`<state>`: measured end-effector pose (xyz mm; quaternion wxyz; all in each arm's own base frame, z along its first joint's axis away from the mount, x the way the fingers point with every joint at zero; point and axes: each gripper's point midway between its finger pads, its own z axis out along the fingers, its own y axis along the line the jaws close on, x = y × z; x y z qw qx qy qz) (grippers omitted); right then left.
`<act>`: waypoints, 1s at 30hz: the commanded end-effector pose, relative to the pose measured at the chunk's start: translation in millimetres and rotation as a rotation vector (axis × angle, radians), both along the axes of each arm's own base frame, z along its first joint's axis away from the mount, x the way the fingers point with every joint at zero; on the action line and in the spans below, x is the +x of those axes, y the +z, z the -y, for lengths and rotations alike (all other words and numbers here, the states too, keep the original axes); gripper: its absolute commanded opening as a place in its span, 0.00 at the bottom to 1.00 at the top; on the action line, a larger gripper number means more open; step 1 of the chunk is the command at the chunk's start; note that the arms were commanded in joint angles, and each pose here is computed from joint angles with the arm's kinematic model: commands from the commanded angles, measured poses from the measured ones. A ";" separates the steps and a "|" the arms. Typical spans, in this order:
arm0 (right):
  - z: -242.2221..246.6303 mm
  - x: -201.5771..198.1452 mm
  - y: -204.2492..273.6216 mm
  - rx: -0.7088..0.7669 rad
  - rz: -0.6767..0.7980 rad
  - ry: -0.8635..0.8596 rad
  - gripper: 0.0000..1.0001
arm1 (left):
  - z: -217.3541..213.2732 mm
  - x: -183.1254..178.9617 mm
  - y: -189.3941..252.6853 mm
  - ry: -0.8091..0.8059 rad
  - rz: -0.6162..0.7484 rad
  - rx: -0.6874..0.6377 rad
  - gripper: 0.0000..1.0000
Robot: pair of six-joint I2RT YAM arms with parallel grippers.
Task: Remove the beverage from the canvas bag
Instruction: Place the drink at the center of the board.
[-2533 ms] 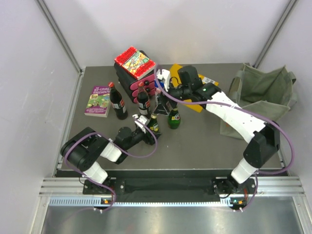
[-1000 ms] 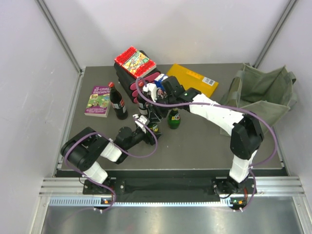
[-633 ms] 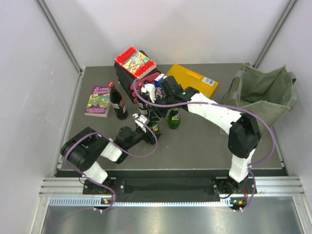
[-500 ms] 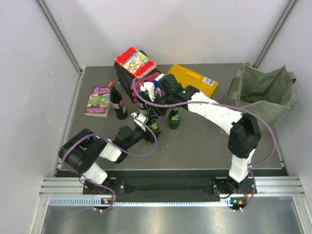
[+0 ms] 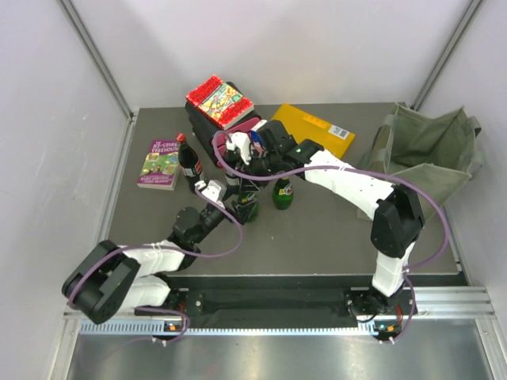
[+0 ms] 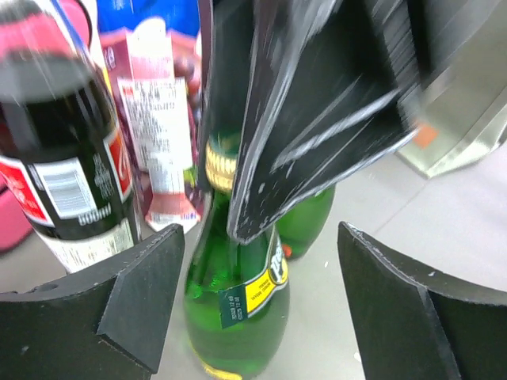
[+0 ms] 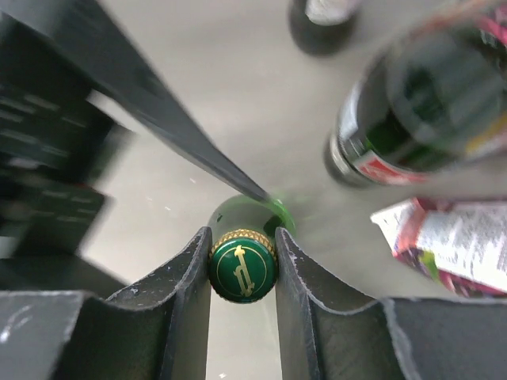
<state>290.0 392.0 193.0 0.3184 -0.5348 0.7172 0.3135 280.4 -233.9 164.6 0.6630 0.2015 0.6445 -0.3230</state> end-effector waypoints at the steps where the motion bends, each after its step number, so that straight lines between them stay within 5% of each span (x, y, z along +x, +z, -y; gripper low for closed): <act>1: -8.7 17.1 53.4 0.123 0.183 -0.006 0.00 | -4.7 -7.1 11.6 0.004 0.027 -0.018 0.83; 18: 11.8 36.3 40.2 0.098 0.367 -0.089 0.05 | -29.2 -41.7 4.7 0.016 -0.107 -0.002 0.83; 19: 13.6 33.7 33.8 0.088 0.359 -0.082 0.07 | -29.1 -44.3 1.2 0.009 -0.124 0.009 0.83; 23: 19.4 25.9 30.1 0.078 0.360 -0.059 0.44 | -29.0 -48.7 12.6 -0.005 -0.135 0.005 0.83; 30: 19.8 19.1 60.0 0.116 0.373 -0.043 0.68 | -27.2 -51.7 28.5 -0.020 -0.171 0.021 0.83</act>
